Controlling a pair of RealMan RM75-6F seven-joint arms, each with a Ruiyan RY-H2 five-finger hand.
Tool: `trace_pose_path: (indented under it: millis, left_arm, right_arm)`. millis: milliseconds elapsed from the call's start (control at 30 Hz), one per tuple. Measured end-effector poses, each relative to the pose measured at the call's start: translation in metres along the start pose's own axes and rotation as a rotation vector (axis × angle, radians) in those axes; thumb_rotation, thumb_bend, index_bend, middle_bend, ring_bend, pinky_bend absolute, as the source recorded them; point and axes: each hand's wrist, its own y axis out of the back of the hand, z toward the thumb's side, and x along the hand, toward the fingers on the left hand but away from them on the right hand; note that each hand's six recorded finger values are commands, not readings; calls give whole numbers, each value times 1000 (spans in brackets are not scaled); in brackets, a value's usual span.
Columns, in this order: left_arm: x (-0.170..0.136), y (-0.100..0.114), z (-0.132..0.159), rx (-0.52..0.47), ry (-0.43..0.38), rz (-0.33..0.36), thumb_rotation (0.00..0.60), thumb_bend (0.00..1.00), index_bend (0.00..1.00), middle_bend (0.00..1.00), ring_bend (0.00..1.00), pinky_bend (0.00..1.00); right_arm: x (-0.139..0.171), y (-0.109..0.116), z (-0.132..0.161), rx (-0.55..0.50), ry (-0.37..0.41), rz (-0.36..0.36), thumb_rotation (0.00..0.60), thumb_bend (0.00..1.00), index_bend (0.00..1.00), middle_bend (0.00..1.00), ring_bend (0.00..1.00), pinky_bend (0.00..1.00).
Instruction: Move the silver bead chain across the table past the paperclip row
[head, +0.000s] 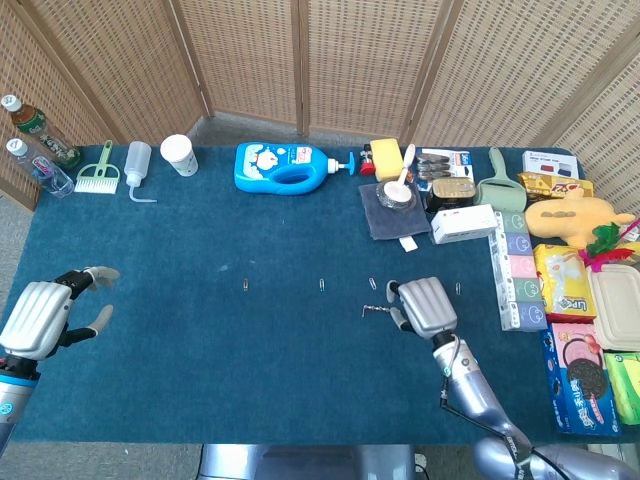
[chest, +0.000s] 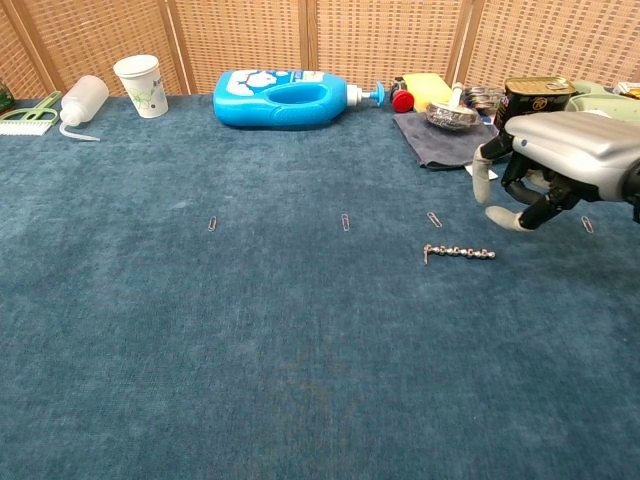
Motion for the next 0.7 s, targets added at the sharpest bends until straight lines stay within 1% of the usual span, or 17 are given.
trace_pose_path:
  millis: [167, 433, 700]
  left_arm:
    - [-1, -1, -3, 0, 3, -8, 600, 353, 294, 411, 430, 724]
    - [0, -6, -2, -3, -4, -20, 600, 353, 293, 411, 430, 724]
    - [1, -9, -2, -6, -11, -25, 600, 353, 294, 411, 429, 724]
  right_arm:
    - [-7, -6, 2, 7, -7, 14, 600, 449, 500, 896, 969, 992]
    - [-9, -16, 3, 18, -15, 44, 600, 450, 496, 893, 967, 991]
    - [-11, -23, -3, 44, -46, 62, 600, 454, 489, 887, 962, 985]
